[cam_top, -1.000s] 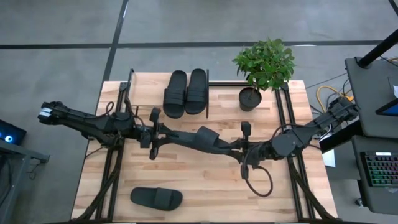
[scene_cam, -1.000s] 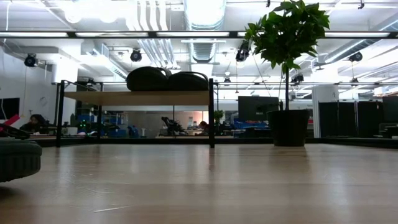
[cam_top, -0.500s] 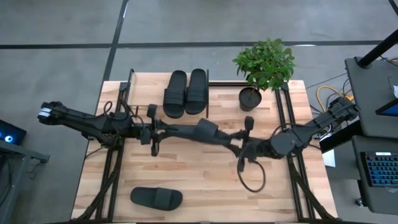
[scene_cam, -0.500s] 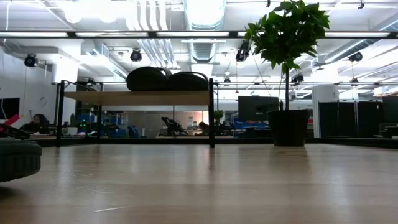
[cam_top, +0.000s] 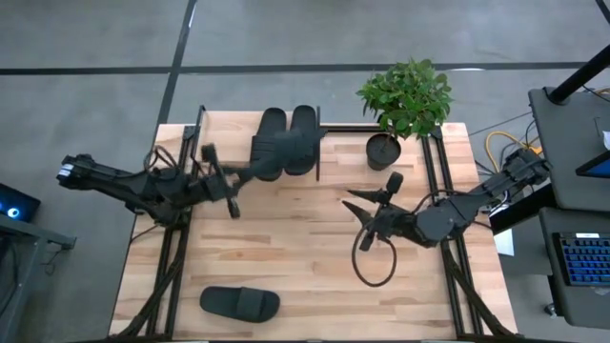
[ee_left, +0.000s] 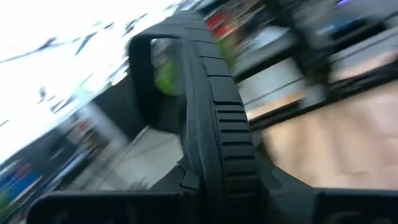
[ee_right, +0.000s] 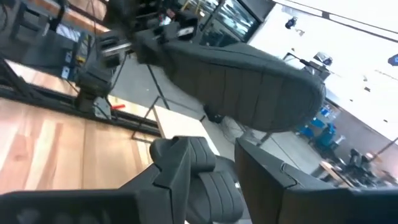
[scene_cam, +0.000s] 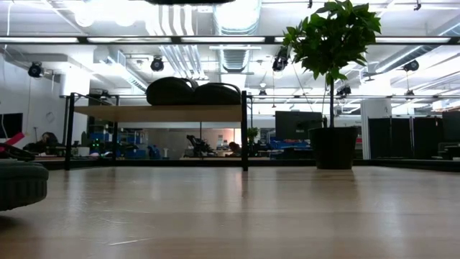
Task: Pick and place slides into the shelf
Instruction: Put the top black slipper on the shelf
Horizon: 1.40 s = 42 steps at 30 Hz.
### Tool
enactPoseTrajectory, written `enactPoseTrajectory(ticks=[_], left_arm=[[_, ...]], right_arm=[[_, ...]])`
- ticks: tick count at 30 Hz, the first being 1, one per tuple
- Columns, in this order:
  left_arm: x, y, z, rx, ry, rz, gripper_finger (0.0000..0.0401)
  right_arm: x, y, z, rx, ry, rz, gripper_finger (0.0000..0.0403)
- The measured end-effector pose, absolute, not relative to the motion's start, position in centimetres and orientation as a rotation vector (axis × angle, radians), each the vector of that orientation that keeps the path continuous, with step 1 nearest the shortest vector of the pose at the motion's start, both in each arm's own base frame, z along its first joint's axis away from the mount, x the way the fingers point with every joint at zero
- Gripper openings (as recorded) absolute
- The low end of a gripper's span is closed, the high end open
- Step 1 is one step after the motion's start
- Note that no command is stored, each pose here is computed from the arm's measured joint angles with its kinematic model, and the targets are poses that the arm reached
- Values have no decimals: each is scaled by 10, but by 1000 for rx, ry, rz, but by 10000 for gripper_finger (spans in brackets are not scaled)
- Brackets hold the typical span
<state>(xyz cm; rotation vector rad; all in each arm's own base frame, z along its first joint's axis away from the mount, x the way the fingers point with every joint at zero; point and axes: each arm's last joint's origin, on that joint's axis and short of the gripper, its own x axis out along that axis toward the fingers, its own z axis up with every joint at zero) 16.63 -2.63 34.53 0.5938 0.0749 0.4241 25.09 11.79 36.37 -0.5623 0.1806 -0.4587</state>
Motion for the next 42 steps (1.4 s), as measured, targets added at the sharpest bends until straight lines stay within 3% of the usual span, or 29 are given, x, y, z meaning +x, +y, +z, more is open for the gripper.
enactPoseTrajectory(ticks=[9, 14, 26, 36, 42], left_arm=[[167, -41, 337, 679, 285, 741, 35], [172, -51, 327, 772, 487, 1053, 35], [167, -42, 322, 788, 513, 1073, 35], [107, -13, 342, 653, 433, 1116, 35], [69, 0, 340, 431, 121, 784, 34]], right_arm=[[251, 117, 361, -568, 202, -466, 100], [251, 117, 360, -597, 215, -465, 93], [251, 117, 358, -602, 223, -463, 75], [253, 112, 357, -605, 232, -481, 75], [256, 106, 355, -607, 243, -502, 69]])
